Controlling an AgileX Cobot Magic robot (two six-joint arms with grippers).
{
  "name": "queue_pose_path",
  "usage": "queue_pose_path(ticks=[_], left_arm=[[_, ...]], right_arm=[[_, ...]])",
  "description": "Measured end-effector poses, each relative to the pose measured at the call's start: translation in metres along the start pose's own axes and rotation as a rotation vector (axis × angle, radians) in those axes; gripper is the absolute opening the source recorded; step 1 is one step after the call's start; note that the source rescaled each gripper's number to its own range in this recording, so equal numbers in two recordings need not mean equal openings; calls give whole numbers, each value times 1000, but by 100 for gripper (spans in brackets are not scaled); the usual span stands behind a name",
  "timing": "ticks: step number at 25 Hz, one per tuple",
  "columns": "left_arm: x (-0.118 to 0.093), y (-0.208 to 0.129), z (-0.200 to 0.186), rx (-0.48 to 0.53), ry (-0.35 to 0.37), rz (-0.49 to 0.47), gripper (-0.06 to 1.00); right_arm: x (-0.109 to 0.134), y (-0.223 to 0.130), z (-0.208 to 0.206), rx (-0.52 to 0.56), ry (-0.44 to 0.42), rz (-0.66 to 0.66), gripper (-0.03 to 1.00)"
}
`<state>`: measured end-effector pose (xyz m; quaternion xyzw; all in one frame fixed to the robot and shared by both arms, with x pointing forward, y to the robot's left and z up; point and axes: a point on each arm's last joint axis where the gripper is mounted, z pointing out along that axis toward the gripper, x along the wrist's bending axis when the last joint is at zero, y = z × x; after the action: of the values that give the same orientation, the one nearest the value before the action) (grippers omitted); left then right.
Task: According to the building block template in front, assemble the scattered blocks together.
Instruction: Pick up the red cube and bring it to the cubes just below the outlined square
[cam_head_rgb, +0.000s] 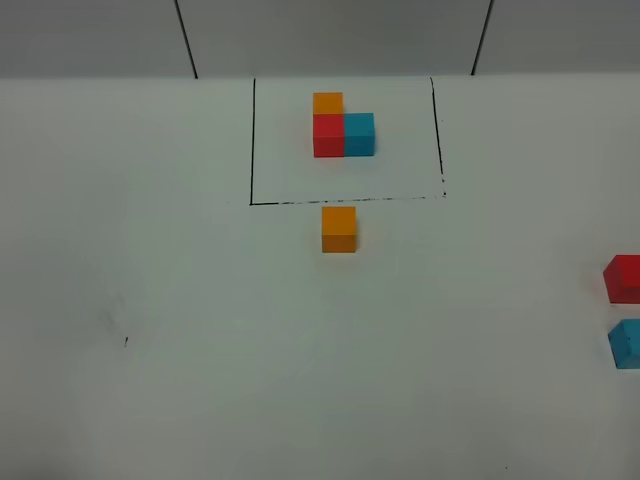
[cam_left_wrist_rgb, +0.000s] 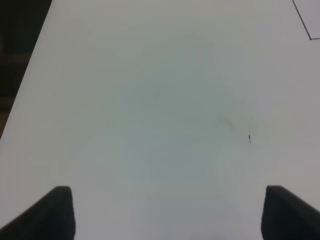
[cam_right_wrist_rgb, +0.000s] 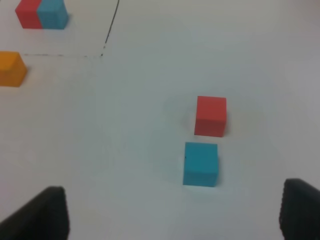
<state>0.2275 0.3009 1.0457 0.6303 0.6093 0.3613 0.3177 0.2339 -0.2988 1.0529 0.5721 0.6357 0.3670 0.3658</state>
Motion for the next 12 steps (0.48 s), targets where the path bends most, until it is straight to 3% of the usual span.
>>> queue_pose_path(ticks=[12], left_arm=[[0, 0, 0, 0, 0, 0, 74]], right_arm=[[0, 0, 0, 0, 0, 0, 90]])
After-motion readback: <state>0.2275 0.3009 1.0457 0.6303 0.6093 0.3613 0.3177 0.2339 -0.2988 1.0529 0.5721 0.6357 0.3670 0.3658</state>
